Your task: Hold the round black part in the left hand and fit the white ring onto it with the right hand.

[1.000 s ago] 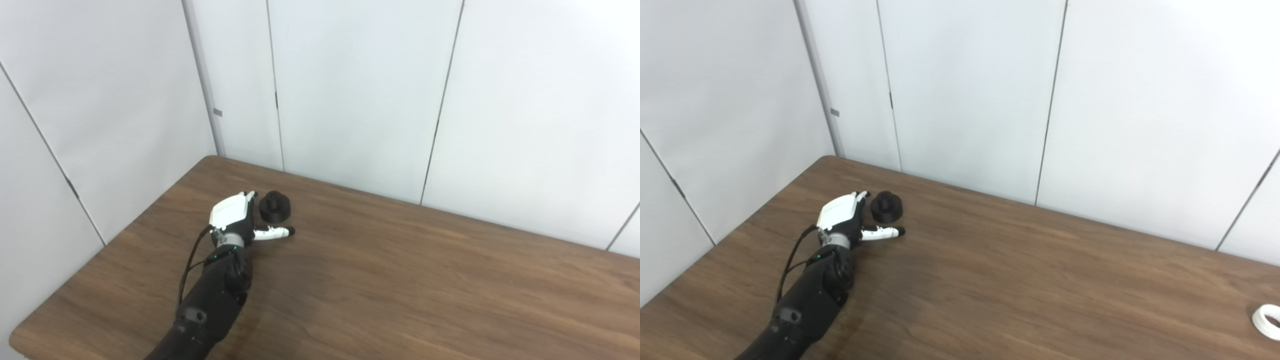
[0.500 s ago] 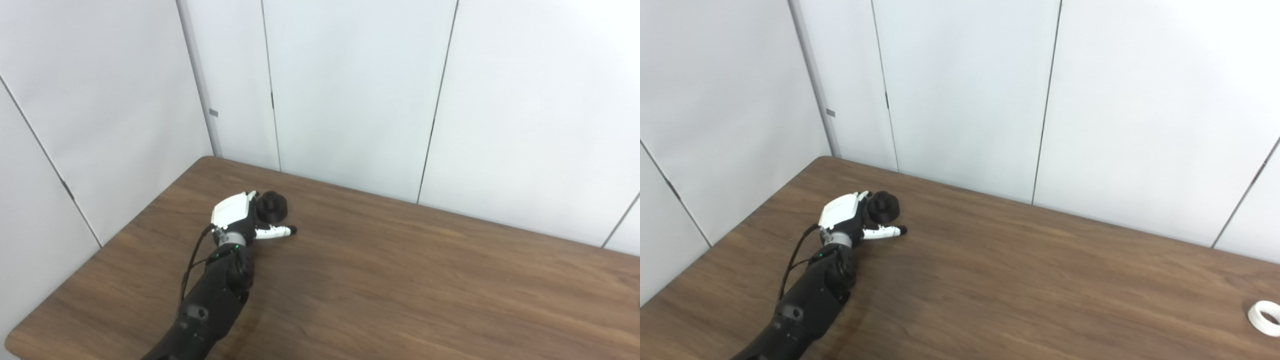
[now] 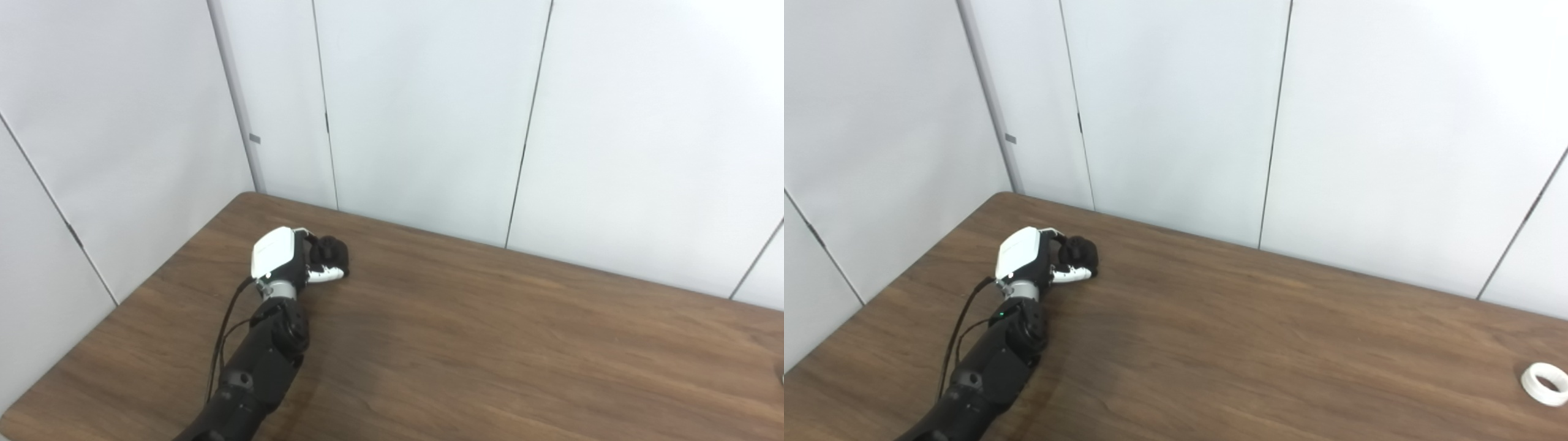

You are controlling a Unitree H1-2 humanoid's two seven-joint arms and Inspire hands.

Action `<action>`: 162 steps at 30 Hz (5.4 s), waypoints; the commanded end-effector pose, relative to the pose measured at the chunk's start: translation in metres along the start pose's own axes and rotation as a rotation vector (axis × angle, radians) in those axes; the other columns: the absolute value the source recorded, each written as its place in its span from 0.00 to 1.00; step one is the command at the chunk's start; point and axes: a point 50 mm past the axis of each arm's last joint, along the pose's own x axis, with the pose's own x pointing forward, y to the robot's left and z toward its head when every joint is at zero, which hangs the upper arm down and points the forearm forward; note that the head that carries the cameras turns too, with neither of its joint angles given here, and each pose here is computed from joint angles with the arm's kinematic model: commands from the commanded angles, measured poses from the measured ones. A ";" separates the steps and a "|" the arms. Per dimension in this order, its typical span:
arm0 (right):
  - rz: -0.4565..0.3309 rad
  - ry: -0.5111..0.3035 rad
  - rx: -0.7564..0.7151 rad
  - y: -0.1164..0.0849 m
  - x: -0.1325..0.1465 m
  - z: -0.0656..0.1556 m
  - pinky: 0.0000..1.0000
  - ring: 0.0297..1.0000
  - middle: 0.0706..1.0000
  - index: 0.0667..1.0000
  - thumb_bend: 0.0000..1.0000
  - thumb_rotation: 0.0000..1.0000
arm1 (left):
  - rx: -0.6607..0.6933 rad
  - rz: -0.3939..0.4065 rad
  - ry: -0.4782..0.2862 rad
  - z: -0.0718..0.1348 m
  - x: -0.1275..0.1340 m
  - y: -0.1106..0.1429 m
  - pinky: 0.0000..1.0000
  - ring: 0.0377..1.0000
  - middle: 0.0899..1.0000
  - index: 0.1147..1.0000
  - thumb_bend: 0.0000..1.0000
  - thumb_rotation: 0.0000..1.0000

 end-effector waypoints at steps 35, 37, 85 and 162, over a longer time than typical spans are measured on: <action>0.034 0.040 0.035 0.014 0.021 -0.008 0.93 0.99 1.00 0.97 0.68 1.00 | -0.009 -0.177 -0.414 0.050 -0.036 -0.025 0.91 0.83 0.76 0.41 0.52 0.05; 0.028 0.035 0.038 0.015 0.026 -0.006 0.92 0.98 0.99 0.96 0.68 1.00 | -0.001 -0.211 -0.453 0.058 -0.047 -0.034 0.94 0.84 0.77 0.41 0.52 0.05; -0.055 -0.080 0.059 0.070 0.091 0.007 0.81 0.93 0.95 0.90 0.71 0.94 | 0.221 -0.583 -1.056 0.096 -0.170 -0.070 1.00 0.97 0.85 0.41 0.52 0.05; -0.069 0.303 -1.499 -0.136 0.268 0.211 0.97 1.00 1.00 0.85 1.00 0.39 | 0.129 -0.643 -1.111 0.069 -0.154 -0.056 1.00 0.96 0.87 0.41 0.51 0.05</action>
